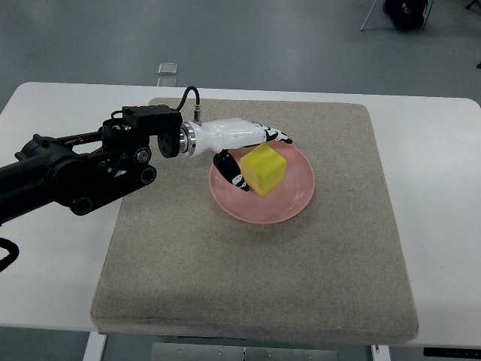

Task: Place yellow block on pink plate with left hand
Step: 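Open the left hand and lift it away from the cube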

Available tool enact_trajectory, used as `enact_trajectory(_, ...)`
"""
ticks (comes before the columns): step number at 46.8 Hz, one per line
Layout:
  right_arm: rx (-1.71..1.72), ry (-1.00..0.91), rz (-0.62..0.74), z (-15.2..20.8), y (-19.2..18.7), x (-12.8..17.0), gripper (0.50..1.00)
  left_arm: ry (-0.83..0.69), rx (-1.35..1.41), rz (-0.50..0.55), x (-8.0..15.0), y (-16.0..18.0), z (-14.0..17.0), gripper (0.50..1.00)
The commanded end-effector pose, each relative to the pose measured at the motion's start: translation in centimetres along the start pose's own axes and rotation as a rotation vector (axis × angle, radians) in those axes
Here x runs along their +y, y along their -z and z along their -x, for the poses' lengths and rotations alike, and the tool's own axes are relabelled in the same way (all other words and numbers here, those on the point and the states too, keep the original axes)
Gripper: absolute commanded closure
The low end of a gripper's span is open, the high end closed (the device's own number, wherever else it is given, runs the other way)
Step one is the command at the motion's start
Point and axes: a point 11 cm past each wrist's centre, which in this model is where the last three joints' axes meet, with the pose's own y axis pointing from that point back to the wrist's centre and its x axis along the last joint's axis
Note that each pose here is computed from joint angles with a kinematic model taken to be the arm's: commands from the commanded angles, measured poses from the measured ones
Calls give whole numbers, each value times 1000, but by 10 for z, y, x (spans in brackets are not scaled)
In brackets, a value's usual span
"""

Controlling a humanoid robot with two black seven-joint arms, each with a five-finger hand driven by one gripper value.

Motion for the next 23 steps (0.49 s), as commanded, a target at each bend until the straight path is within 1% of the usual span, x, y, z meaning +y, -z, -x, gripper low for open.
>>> enact_trajectory(1, 0, 0, 0, 0, 0, 0, 576, -8, 27, -8, 4, 5, -3, 508)
enact_trajectory(11, 0, 0, 0, 0, 0, 0, 576, -27, 129, -9, 12, 12, -9, 508)
enact_trajectory(23, 0, 0, 0, 0, 0, 0, 576, -81, 283, -7, 32, 24, -26, 506)
